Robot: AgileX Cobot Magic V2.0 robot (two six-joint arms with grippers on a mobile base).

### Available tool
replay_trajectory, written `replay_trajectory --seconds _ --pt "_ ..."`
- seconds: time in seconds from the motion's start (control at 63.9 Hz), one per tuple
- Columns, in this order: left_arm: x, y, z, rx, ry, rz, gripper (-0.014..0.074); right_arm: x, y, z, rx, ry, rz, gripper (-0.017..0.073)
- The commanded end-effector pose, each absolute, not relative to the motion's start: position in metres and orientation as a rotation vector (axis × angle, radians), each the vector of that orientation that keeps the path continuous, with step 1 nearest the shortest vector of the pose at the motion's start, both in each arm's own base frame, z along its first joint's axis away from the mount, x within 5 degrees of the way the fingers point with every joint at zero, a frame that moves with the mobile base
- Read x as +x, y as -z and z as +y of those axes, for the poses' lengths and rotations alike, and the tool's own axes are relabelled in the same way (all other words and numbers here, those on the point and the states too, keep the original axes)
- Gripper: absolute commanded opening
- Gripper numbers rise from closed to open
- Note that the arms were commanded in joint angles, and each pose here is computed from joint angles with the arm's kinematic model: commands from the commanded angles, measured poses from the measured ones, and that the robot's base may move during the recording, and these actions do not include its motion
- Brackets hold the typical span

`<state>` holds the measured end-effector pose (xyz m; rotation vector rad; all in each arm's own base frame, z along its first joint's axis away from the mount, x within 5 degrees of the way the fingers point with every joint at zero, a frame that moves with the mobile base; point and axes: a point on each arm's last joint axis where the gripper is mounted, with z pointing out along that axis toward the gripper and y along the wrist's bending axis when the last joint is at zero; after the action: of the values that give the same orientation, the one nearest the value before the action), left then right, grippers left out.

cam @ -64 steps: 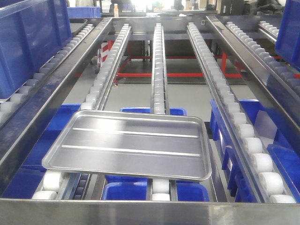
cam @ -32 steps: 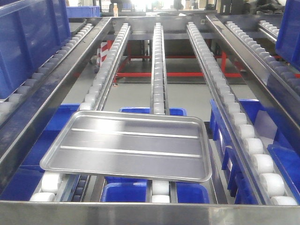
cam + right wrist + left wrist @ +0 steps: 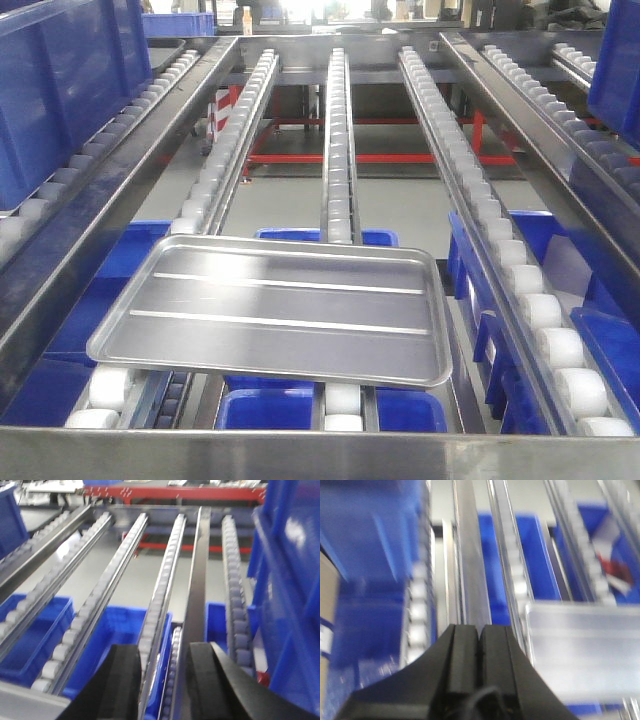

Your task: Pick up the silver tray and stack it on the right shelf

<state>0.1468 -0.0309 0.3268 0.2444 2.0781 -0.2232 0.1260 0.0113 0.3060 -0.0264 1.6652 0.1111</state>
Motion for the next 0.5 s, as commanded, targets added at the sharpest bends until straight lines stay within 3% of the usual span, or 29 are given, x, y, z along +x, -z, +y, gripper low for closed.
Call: replay_trajectory --seconds 0.0,0.078,0.282,0.485 --pt "0.151 -0.338 -0.035 0.274 0.252 2.034 -0.0088 0.132 -0.322 0.015 -0.049 -0.128 1.583 0.037" --pt "0.151 -0.335 -0.038 0.312 0.293 2.057 -0.005 0.138 -0.318 0.018 -0.062 -0.138 1.611 0.037" --pt "0.155 -0.34 -0.043 0.29 0.366 2.05 0.0345 0.147 -0.329 0.037 -0.164 -0.218 1.712 0.037" --pt "0.163 -0.349 -0.086 0.539 0.49 2.014 0.0358 0.16 -0.354 0.072 -0.263 -0.401 1.943 0.037"
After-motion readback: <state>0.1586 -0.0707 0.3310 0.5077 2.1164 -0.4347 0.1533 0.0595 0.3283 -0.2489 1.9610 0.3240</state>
